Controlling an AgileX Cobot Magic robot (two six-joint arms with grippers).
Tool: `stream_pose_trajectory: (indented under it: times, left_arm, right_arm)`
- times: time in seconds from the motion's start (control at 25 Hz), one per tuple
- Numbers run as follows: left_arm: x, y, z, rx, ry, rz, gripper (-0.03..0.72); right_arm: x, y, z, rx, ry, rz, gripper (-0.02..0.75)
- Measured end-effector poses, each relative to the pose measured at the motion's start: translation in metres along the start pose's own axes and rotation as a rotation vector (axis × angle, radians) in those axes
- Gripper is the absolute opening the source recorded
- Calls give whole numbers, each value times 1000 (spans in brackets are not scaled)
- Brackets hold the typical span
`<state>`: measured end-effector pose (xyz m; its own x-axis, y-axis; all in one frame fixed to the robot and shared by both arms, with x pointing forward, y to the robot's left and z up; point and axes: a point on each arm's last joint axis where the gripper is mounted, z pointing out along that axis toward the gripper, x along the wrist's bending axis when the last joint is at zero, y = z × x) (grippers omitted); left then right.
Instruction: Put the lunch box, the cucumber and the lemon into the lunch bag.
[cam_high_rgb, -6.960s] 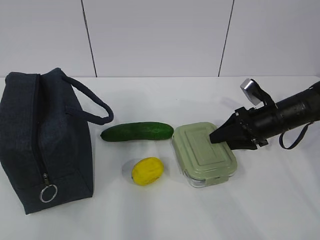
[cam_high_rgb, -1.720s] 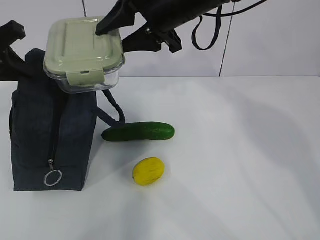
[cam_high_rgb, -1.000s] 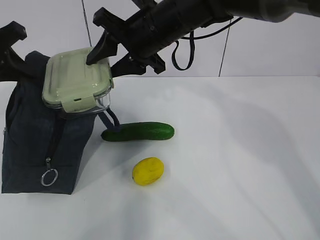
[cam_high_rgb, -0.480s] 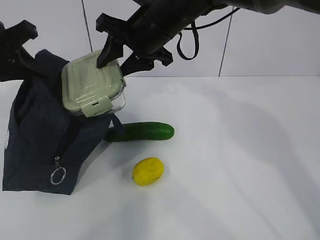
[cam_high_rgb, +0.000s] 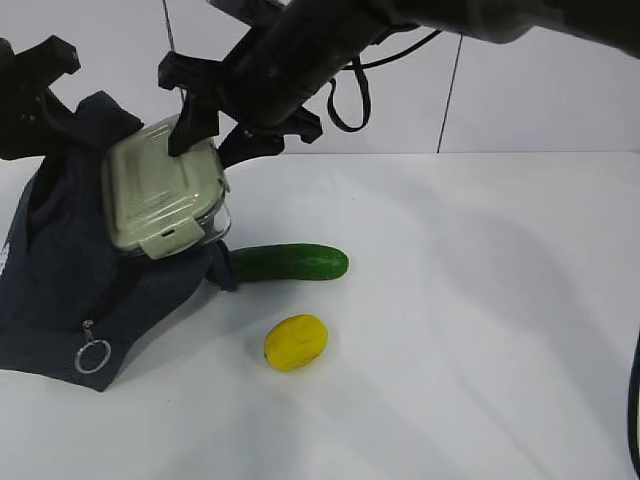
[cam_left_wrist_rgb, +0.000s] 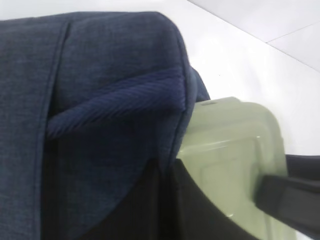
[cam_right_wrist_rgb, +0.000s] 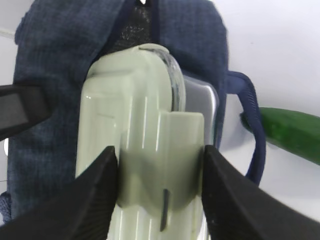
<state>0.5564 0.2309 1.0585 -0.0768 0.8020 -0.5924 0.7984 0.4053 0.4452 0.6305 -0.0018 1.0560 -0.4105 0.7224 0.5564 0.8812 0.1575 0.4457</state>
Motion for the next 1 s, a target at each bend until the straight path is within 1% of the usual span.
stream_pose_trajectory:
  times: [0.28, 0.52, 0.68, 1.0]
  left_arm:
    - [-1, -1, 1, 7, -12, -20, -4]
    - [-3, 0, 1, 5, -40, -61, -4]
    - [-4, 0, 1, 1, -47, -71, -4]
    - [-5, 1, 0, -5, -53, -80, -4]
  right_arm:
    - [0, -5, 21, 14, 16, 28, 388]
    - [1, 1, 23, -58, 40, 55, 388]
    - [2, 2, 23, -71, 45, 59, 388]
    - [10, 2, 26, -105, 65, 32, 388]
